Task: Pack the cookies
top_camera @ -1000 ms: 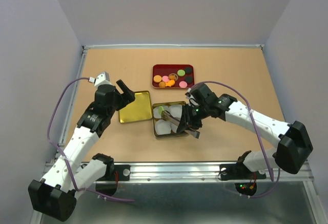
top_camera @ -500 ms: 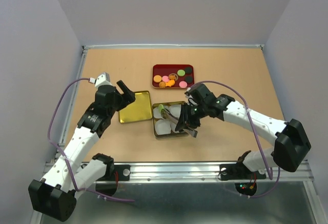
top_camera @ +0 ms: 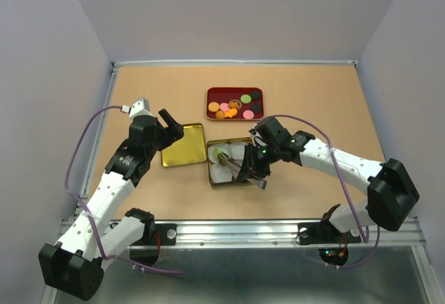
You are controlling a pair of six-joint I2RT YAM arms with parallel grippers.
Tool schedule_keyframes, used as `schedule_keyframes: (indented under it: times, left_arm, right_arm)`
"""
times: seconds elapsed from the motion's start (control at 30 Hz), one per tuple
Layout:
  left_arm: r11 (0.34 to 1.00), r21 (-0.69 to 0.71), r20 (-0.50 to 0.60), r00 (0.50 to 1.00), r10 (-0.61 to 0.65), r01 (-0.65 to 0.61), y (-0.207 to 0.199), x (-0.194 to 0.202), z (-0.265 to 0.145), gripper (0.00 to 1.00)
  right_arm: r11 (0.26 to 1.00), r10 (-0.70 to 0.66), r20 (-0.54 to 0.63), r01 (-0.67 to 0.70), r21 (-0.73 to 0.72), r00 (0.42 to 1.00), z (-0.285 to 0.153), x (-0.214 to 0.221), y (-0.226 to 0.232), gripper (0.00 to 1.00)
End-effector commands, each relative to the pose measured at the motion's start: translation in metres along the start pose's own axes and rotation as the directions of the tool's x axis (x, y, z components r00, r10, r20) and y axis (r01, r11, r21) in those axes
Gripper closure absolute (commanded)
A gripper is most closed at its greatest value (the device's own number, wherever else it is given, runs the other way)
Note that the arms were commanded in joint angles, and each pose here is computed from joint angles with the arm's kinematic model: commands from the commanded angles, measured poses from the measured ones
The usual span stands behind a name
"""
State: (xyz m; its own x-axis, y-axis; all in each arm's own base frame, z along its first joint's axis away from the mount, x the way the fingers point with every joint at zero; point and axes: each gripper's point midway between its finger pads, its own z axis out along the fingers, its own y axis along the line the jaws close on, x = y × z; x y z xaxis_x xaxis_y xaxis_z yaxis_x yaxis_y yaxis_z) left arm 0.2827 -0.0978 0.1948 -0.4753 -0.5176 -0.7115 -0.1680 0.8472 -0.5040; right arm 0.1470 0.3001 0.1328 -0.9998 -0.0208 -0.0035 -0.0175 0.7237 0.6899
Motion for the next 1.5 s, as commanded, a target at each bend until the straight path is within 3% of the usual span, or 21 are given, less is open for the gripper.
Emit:
schedule_keyframes:
  times: [0.0, 0.13, 0.23, 0.43, 0.87, 1.17, 1.47]
  left_arm:
    - [1.0, 0.017, 0.025, 1.0, -0.006, 0.006, -0.003, -0.006, 0.002, 0.11]
    - [1.0, 0.02, 0.026, 1.0, -0.007, 0.007, -0.004, -0.007, 0.003, 0.11]
    - [1.0, 0.019, 0.027, 1.0, -0.007, 0.007, -0.003, -0.006, 0.002, 0.11]
    - [1.0, 0.014, 0.029, 1.0, -0.006, 0.006, -0.001, -0.005, 0.0, 0.11]
    - [1.0, 0.01, 0.037, 0.999, -0.008, 0.007, 0.0, -0.008, -0.003, 0.11]
    - [1.0, 0.017, 0.027, 1.0, -0.014, 0.014, 0.001, -0.002, -0.001, 0.11]
    - [0.996, 0.069, -0.04, 0.998, -0.054, 0.056, 0.004, 0.032, 0.019, 0.13]
  right_arm:
    - [0.998, -0.022, 0.001, 0.022, -0.067, 1.0, -0.004, 0.003, 0.013, 0.75]
    - [0.997, -0.018, 0.008, 0.018, -0.07, 1.0, -0.006, 0.003, 0.015, 0.54]
    - [0.997, -0.019, 0.016, 0.02, -0.076, 1.0, -0.008, 0.001, 0.018, 0.49]
    - [0.993, -0.049, 0.054, 0.055, -0.107, 0.997, -0.021, -0.006, 0.037, 0.47]
    - [0.987, -0.134, 0.165, 0.117, 0.111, 0.977, -0.062, -0.046, 0.048, 0.46]
    - [0.986, -0.121, 0.276, 0.083, 0.145, 0.954, -0.097, -0.128, 0.031, 0.46]
    - [0.945, -0.144, 0.328, 0.032, 0.325, 0.933, -0.062, -0.214, -0.002, 0.48]
